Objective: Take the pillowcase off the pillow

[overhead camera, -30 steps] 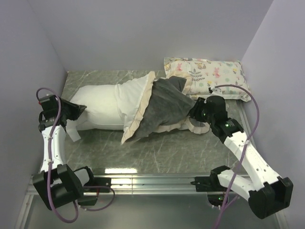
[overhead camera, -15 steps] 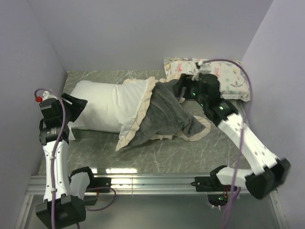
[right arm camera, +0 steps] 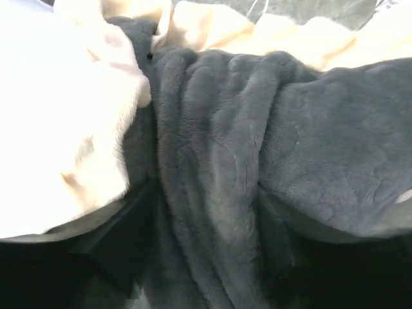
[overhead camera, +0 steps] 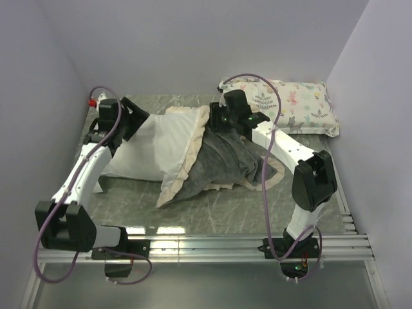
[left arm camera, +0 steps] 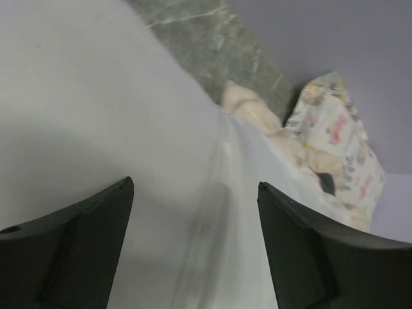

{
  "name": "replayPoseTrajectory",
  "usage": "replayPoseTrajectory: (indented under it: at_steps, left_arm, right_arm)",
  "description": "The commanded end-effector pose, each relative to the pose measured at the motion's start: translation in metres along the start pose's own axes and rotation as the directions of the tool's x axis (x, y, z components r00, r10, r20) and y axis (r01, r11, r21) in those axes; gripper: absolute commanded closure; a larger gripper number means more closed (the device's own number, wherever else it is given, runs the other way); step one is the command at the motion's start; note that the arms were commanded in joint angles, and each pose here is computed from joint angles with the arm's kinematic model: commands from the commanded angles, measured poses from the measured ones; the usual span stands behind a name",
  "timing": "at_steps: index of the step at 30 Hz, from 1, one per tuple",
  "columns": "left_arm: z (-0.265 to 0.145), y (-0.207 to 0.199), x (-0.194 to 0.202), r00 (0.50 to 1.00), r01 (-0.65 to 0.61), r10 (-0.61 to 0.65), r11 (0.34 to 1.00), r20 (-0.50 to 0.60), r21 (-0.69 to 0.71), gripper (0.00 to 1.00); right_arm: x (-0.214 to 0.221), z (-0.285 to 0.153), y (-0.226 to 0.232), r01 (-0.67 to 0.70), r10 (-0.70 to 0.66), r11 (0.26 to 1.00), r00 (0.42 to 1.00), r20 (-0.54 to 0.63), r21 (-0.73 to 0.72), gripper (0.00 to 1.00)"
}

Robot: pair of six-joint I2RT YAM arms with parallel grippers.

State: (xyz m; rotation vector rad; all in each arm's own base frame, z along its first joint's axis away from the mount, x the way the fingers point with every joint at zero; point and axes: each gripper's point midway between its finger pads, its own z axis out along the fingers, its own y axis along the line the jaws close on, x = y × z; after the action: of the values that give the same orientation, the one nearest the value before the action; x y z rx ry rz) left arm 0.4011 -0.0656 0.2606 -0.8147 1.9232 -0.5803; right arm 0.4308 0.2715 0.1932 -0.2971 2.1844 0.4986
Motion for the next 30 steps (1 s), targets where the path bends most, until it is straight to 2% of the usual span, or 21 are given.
replayPoseTrajectory:
  at_steps: [1,2,3,6,8,10,14,15,16,18,19,21,25,30]
  left_arm:
    - [0.021,0.024,-0.002,0.993,0.106,-0.099,0.988,0.064,-0.108,0.15]
    - [0.027,0.027,0.002,0.992,0.121,-0.115,0.985,0.052,-0.123,0.15]
    - [0.034,0.033,0.007,0.992,0.123,-0.118,0.982,0.040,-0.145,0.15]
    - [0.055,0.062,0.030,0.989,0.141,-0.146,0.961,-0.004,-0.236,0.16]
    - [0.058,0.078,0.042,0.985,0.160,-0.171,0.951,-0.019,-0.263,0.21]
    - [0.060,0.084,0.043,0.982,0.182,-0.190,0.950,-0.011,-0.253,0.27]
    - [0.063,0.099,0.049,0.979,0.191,-0.204,0.944,-0.021,-0.268,0.47]
    - [0.064,0.101,0.049,0.979,0.189,-0.203,0.943,-0.023,-0.272,0.50]
    - [0.066,0.103,0.050,0.979,0.190,-0.205,0.942,-0.024,-0.275,0.58]
    - [0.067,0.106,0.052,0.980,0.181,-0.196,0.944,-0.030,-0.276,0.68]
    - [0.068,0.108,0.053,0.980,0.177,-0.194,0.942,-0.032,-0.284,0.84]
    - [0.068,0.113,0.054,0.982,0.167,-0.187,0.941,-0.038,-0.295,1.00]
    - [0.065,0.133,0.060,0.977,0.183,-0.208,0.929,-0.046,-0.320,1.00]
    - [0.052,0.164,0.048,0.968,0.230,-0.250,0.906,-0.011,-0.355,1.00]
  right_arm:
    - [-0.002,0.002,0.005,-0.007,0.007,1.000,1.000,-0.003,0.019,0.48]
    - [0.003,0.003,0.000,-0.012,0.013,0.999,1.000,-0.014,0.041,0.61]
    - [0.009,0.003,-0.003,-0.021,0.022,0.998,0.999,-0.027,0.055,0.81]
    - [0.007,-0.005,-0.010,-0.040,0.040,0.995,0.999,0.004,0.087,0.95]
    - [0.003,-0.011,-0.011,-0.052,0.050,0.995,0.999,0.019,0.091,1.00]
    - [0.001,-0.014,-0.016,-0.061,0.059,0.992,0.998,0.024,0.106,1.00]
    - [-0.005,-0.023,-0.021,-0.073,0.067,0.989,0.997,0.047,0.129,1.00]
    - [-0.004,-0.025,-0.023,-0.085,0.078,0.987,0.996,0.051,0.135,1.00]
    - [-0.009,-0.029,-0.028,-0.096,0.088,0.985,0.994,0.064,0.141,1.00]
    - [-0.015,-0.034,-0.034,-0.113,0.100,0.980,0.991,0.085,0.165,1.00]
    - [-0.017,-0.040,-0.043,-0.122,0.107,0.974,0.990,0.088,0.190,1.00]
    - [-0.028,-0.050,-0.058,-0.158,0.132,0.959,0.984,0.122,0.234,1.00]
    - [-0.054,-0.081,-0.100,-0.272,0.221,0.927,0.953,0.209,0.259,1.00]
    - [-0.076,-0.123,-0.175,-0.434,0.325,0.831,0.886,0.331,0.349,1.00]
